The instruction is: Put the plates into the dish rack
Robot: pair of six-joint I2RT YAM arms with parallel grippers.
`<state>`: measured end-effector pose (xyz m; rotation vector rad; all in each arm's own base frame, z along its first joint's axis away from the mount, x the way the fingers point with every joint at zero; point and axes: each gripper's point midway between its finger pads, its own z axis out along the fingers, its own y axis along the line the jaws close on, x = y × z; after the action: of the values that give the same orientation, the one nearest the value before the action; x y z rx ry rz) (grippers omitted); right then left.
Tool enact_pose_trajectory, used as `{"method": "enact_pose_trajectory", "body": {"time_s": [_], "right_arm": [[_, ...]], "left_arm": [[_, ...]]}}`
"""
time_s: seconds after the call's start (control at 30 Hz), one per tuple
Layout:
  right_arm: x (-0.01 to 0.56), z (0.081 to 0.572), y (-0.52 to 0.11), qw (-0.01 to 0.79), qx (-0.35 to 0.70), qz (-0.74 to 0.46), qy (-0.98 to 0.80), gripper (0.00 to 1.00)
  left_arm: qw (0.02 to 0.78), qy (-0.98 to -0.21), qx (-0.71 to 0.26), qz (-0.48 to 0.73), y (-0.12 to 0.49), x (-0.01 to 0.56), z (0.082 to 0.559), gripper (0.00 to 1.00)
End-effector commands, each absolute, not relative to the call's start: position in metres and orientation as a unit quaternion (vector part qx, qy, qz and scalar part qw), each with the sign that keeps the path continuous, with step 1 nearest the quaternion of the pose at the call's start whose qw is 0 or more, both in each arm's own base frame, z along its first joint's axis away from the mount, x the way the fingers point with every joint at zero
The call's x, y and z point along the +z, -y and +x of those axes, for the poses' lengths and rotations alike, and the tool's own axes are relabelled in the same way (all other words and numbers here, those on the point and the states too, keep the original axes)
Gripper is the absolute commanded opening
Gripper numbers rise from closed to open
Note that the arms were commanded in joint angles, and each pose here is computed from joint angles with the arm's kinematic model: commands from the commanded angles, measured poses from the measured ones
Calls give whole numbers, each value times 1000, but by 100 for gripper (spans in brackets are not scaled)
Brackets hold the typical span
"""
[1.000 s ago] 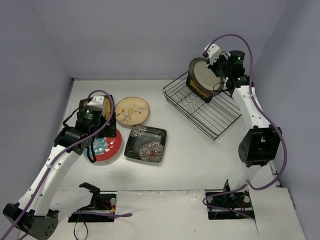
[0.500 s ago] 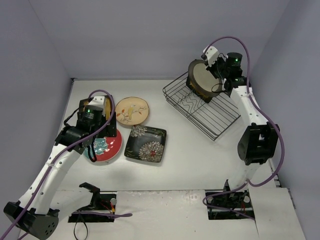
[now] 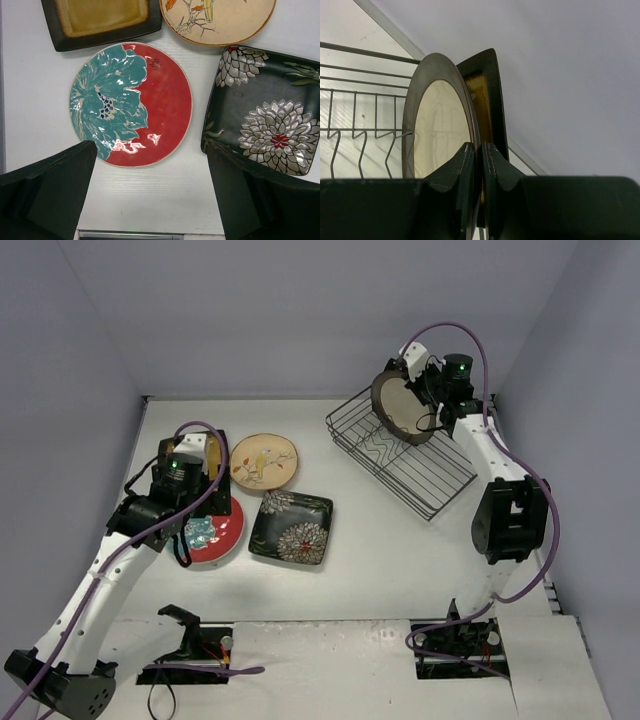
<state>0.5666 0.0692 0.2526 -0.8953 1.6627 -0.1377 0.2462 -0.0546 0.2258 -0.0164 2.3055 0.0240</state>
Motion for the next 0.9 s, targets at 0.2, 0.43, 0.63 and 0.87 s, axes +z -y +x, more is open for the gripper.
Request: {"method": "enact_pose_trajectory", "body": {"time_s": [0.2, 0.43, 0.63, 0.87], "right_arm": [[309, 576, -78, 661, -57, -350, -661, 12], [300, 577, -77, 654, -46, -333, -678, 30], [314, 569, -69, 658, -55, -307, -686, 56], [377, 531, -66, 700, -64, -218, -677, 74]], "left_arm": [[423, -906, 16, -12, 49, 234, 243, 97], [425, -905, 12, -12, 48, 236, 238, 97], [423, -906, 13, -11, 45, 236, 231, 97], [426, -905, 14, -16, 42, 237, 226, 97]]}}
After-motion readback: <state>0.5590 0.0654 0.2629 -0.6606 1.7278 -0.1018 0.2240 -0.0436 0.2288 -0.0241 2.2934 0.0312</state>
